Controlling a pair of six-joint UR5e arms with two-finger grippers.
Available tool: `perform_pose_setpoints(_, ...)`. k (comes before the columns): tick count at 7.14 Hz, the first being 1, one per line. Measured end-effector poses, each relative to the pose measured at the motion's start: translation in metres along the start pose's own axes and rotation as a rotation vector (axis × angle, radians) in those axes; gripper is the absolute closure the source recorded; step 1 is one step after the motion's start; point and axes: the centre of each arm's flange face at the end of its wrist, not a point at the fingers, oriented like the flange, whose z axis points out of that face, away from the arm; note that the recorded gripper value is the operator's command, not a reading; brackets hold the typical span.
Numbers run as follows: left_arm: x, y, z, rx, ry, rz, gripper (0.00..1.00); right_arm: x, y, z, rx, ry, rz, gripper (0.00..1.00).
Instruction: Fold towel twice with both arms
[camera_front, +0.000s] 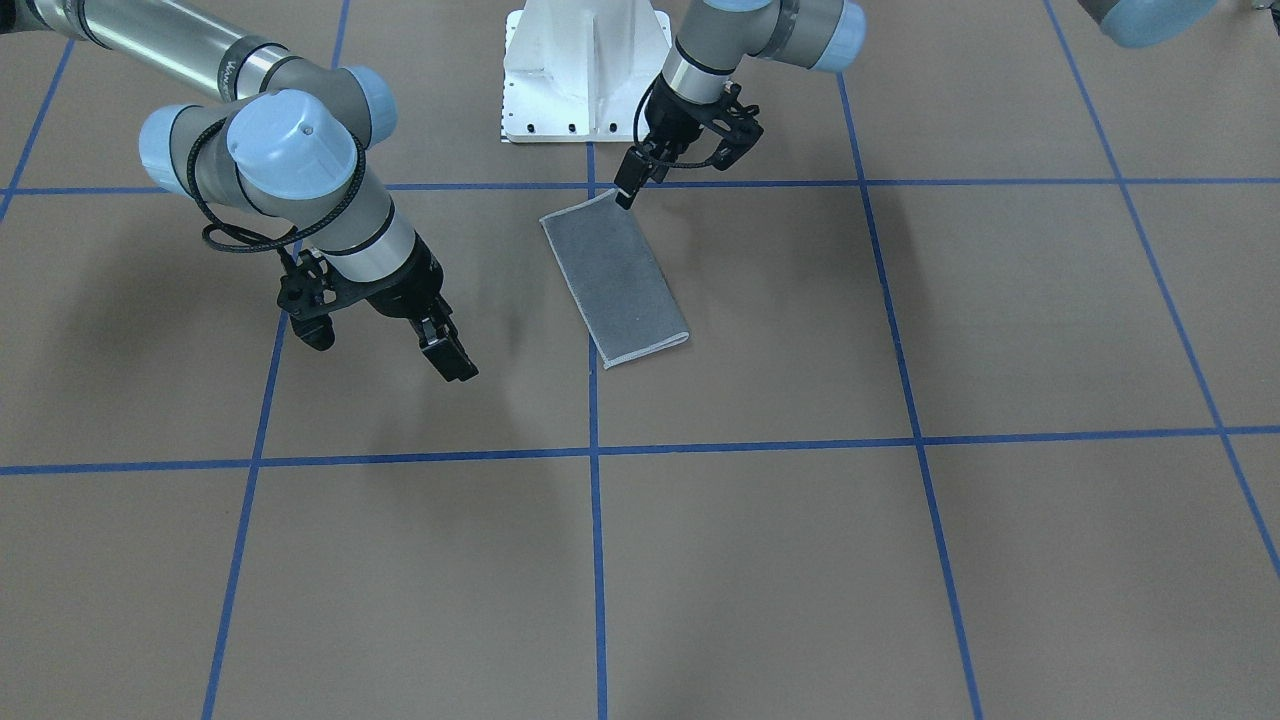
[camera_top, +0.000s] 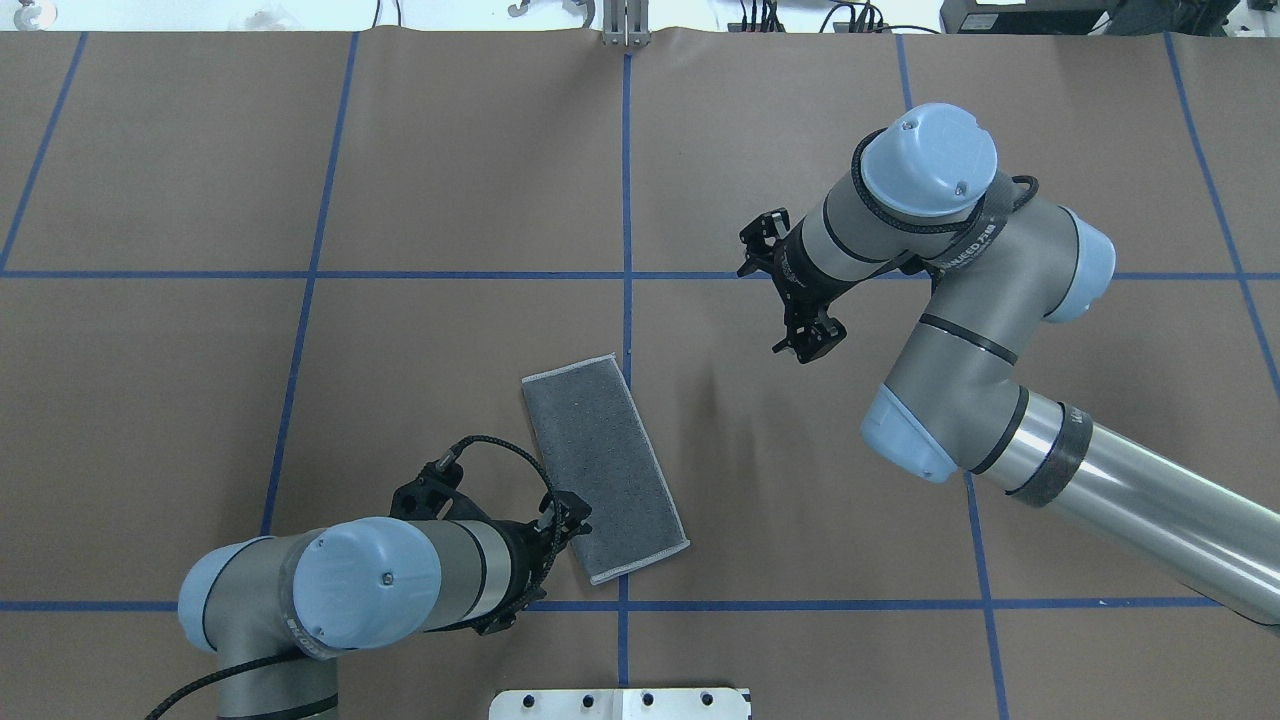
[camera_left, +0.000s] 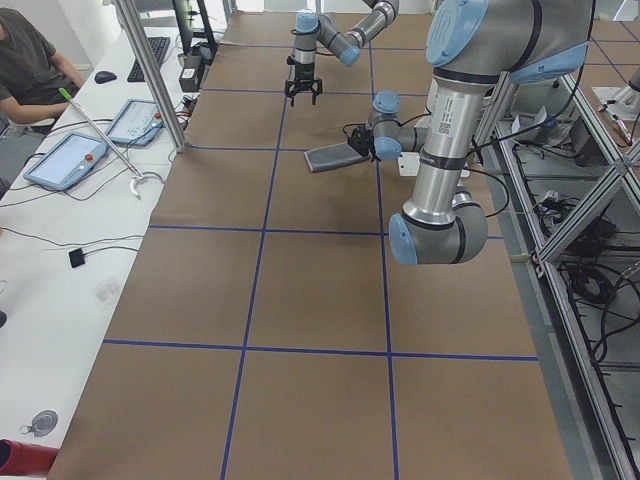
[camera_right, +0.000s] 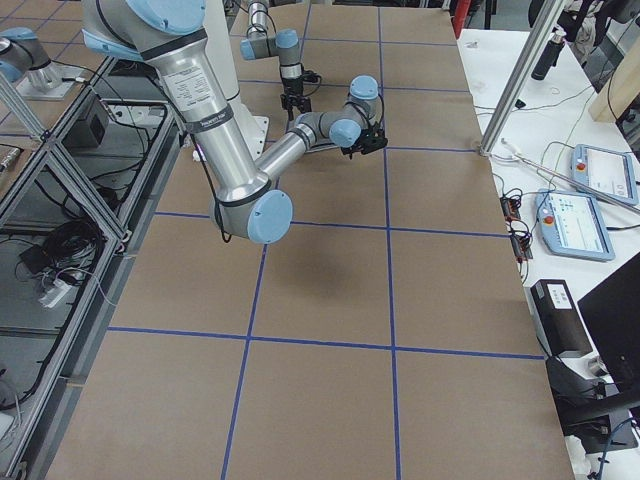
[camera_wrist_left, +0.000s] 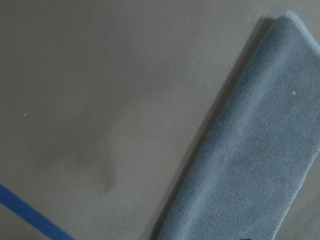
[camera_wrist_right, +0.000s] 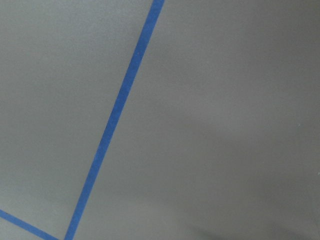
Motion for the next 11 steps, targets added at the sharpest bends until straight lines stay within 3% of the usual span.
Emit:
perform_pose_setpoints(3,-0.013,0.015,0.016,0.009,-0.016,-0.003,0.22,0.000,0.001,0.001,0.000,0.001,0.003,0.00)
perform_pose_setpoints(8,-0.003,0.022,0.032,0.027,0.016,0.004,0.42,0.004,-0.001,0.004,0.001,0.009,0.007,0.00)
perform_pose_setpoints(10,0.000,0.025,0.034,0.025,0.021,0.001,0.57,0.006,0.001,0.006,0.000,0.012,0.006,0.00)
perform_pose_setpoints(11,0.000,0.025,0.034,0.023,0.023,-0.001,0.73,0.007,0.003,0.008,-0.001,0.015,0.005,0.00)
